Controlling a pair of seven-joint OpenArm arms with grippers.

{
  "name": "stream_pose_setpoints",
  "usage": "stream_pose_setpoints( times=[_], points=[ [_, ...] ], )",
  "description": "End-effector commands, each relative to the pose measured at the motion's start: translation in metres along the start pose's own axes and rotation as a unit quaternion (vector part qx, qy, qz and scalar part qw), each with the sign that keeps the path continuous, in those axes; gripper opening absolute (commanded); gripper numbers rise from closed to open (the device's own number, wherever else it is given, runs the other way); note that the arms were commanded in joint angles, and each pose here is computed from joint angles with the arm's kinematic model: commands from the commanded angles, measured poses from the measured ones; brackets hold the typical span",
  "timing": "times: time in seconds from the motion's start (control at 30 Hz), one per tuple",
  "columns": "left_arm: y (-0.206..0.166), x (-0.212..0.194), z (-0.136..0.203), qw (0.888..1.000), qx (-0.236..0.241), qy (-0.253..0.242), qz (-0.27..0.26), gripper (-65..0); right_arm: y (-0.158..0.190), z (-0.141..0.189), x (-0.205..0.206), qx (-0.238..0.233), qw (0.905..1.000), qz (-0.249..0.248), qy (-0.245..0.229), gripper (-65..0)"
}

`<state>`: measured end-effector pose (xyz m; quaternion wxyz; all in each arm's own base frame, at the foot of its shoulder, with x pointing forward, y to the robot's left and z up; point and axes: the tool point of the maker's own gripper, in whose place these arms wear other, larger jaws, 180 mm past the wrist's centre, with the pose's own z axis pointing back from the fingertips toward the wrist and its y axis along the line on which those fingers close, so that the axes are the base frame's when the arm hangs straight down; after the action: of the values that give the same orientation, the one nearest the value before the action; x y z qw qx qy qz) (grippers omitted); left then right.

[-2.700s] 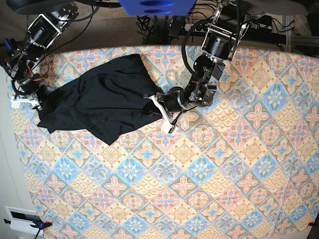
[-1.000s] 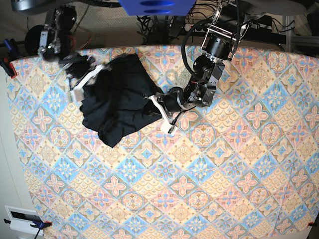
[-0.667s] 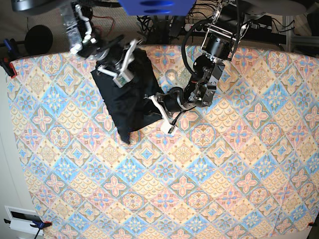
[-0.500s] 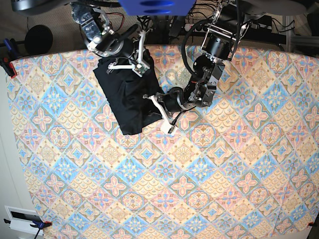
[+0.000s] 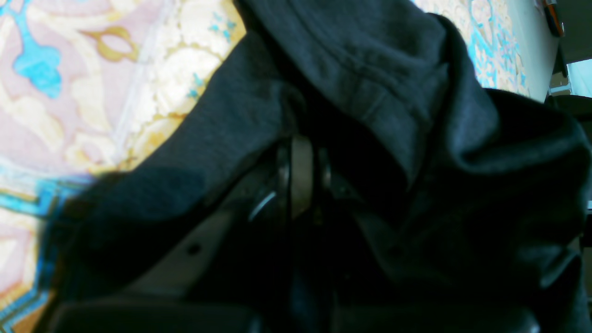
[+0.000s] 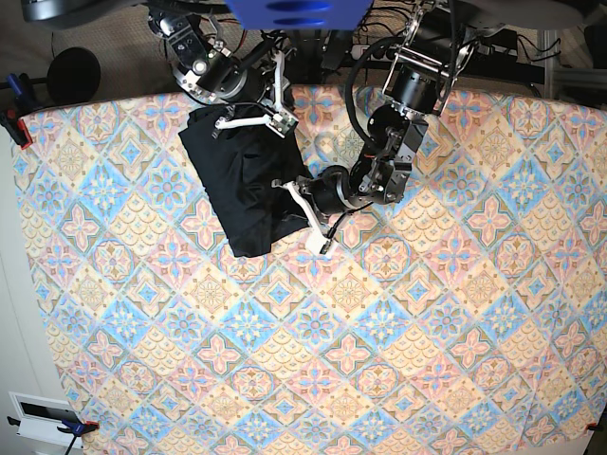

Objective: Layout the t-shirt on the table in an organized manner, then fold the t-shirt properly
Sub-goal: 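Fold the held shirt end over toward the left gripper with the right gripper, then press the folded fabric down onto the bundle with the right gripper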

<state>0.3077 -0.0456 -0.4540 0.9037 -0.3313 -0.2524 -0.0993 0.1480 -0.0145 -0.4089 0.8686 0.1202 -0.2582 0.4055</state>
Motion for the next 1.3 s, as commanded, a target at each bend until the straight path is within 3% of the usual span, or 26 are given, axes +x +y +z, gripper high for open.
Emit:
stream_pose_setpoints(
  times=[0.0, 0.47, 1.03, 1.27],
  points=[
    [0.031, -0.026, 0.004, 0.996, 0.068, 0.058, -0.008, -65.0, -0.002, 0.004, 0.009, -0.002, 0.9999, 0.003, -0.017, -47.0],
    [0.031, -0.026, 0.004, 0.996, 0.068, 0.059, -0.009, -65.0, -0.025, 0.006, 0.032, -0.027, 0.9986, 0.018, -0.042, -45.8],
    [0.031, -0.026, 0.004, 0.996, 0.068, 0.059, -0.009, -65.0, -0.026, 0.008, 0.037, -0.03, 0.9981, 0.028, -0.047, -45.1],
    [0.031, -0.026, 0.004, 0.996, 0.068, 0.059, -0.009, -65.0, -0.035, 0.01, 0.029, -0.039, 0.9978, 0.039, -0.036, -39.6]
  ],
)
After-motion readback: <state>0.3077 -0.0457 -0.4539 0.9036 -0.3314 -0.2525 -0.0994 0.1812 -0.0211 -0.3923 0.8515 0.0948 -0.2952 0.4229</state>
